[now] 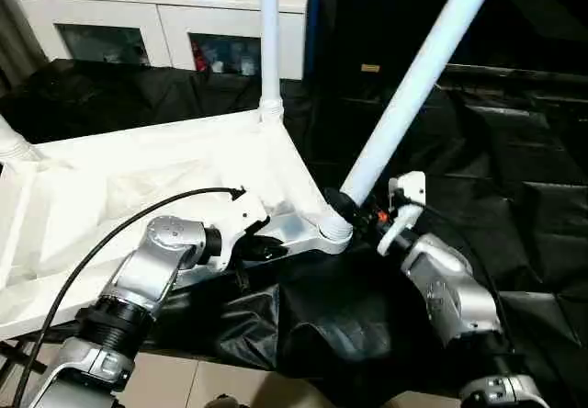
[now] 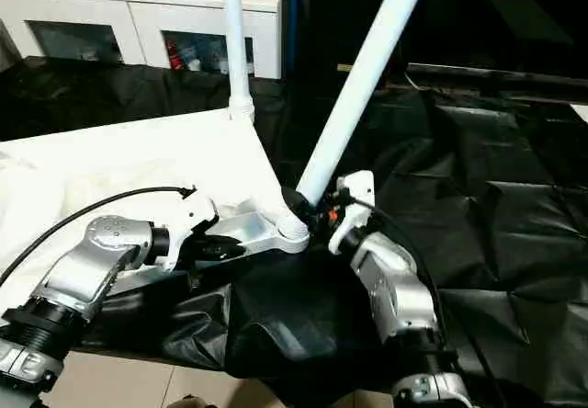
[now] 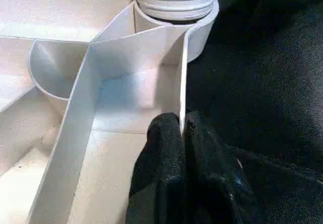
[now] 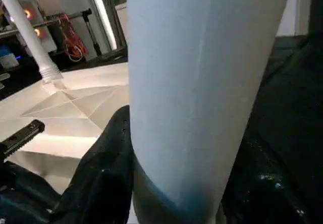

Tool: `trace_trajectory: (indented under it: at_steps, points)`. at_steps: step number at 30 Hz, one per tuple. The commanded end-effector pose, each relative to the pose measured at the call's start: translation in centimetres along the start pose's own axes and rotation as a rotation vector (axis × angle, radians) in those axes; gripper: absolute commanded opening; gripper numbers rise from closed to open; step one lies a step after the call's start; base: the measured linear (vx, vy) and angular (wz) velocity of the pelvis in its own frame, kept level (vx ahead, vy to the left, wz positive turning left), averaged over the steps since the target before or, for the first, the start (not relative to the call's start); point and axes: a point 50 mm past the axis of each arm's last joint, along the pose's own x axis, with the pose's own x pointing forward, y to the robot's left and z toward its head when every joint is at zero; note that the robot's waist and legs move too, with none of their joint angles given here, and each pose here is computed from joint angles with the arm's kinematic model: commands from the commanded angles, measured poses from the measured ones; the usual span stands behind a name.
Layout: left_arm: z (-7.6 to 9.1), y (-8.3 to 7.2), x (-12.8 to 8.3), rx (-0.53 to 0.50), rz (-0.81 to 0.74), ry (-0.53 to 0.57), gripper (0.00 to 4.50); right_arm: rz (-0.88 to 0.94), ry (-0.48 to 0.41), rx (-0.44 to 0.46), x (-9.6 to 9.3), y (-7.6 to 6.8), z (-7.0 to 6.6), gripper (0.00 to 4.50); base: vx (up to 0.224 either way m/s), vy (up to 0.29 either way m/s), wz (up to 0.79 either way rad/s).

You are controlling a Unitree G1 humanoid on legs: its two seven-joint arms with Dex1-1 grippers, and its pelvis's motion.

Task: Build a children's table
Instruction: Insert table leg to table base

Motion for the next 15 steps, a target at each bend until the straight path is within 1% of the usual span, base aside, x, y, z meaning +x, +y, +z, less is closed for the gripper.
trace_trajectory:
  at_steps: [1, 4, 6, 8, 11, 12, 15]
  points:
    - [0.3, 0.1, -0.1, -0.01, -0.003, -0.042, 0.0, -0.125, 0.084, 0.008, -2.3, -2.1, -1.9, 1.88, 0.0, 0.0, 0.0]
    - [0.3, 0.2, -0.1, -0.008, -0.001, -0.04, 0.0, -0.12, 0.057, -0.008, -2.4, -1.9, -1.9, 1.88, 0.0, 0.0, 0.0]
    - [0.3, 0.2, -0.1, -0.008, -0.001, -0.039, 0.0, -0.117, 0.048, -0.034, -2.5, -1.8, -1.8, 1.88, 0.0, 0.0, 0.0]
    - [0.3, 0.2, -0.2, -0.006, 0.001, -0.037, 0.0, -0.097, 0.055, -0.091, -2.5, -1.6, -1.5, 1.88, 0.0, 0.0, 0.0]
    - [0.3, 0.3, -0.2, -0.004, 0.003, -0.035, 0.0, -0.065, 0.066, -0.149, -2.4, -1.3, -1.2, 1.88, 0.0, 0.0, 0.0]
    - [0.2, 0.3, -0.3, -0.001, 0.005, -0.031, 0.0, -0.032, 0.073, -0.19, -2.3, -1.0, -0.9, 1.88, 0.0, 0.0, 0.0]
    - [0.2, 0.3, -0.3, 0.002, 0.006, -0.028, 0.0, 0.006, 0.081, -0.221, -2.2, -0.5, -0.6, 1.88, 0.0, 0.0, 0.0]
